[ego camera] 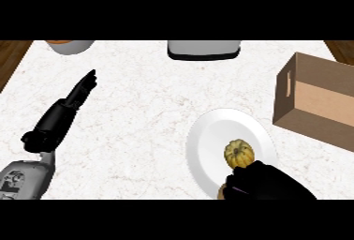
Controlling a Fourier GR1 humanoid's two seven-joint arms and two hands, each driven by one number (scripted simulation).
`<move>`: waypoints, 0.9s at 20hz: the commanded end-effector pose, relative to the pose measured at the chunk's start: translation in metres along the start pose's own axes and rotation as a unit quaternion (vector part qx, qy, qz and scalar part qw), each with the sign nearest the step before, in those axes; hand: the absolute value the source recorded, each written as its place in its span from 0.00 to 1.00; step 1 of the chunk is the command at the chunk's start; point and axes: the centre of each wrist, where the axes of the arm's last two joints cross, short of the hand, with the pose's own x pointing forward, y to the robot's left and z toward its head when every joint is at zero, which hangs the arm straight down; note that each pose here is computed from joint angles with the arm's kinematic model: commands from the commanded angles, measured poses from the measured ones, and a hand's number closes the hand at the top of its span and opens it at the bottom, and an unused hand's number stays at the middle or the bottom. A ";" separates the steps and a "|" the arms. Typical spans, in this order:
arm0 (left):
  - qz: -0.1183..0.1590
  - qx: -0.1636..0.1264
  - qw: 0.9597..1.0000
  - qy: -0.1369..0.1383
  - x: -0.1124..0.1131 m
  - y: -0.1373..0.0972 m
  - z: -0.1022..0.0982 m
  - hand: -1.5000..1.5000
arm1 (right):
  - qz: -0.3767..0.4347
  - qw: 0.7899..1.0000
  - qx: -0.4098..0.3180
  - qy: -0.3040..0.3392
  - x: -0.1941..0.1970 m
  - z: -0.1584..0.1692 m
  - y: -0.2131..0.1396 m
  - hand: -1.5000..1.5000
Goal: Pick the can from the plate and place it in the cardboard box
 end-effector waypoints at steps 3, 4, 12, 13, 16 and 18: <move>-0.006 0.009 1.000 0.001 -0.001 -0.006 -0.004 0.50 | 0.010 0.995 -0.091 -0.027 -0.003 0.055 -0.050 1.00; 0.002 -0.003 1.000 -0.004 0.009 0.004 0.004 0.50 | 0.011 0.993 -0.115 -0.003 -0.008 0.059 -0.065 1.00; -0.006 -0.007 1.000 -0.008 0.007 -0.003 0.008 0.50 | -0.083 0.946 -0.252 0.185 -0.063 0.094 -0.105 1.00; -0.007 -0.010 1.000 -0.017 0.011 0.012 0.001 0.50 | -0.099 0.937 -0.263 0.205 -0.073 0.090 -0.101 1.00; 0.009 -0.020 1.000 -0.011 -0.005 -0.015 -0.005 0.50 | -0.104 0.923 -0.283 0.240 -0.112 0.094 -0.134 1.00; 0.002 -0.011 1.000 -0.014 0.024 0.003 -0.009 0.50 | -0.113 0.915 -0.289 0.257 -0.134 0.112 -0.138 1.00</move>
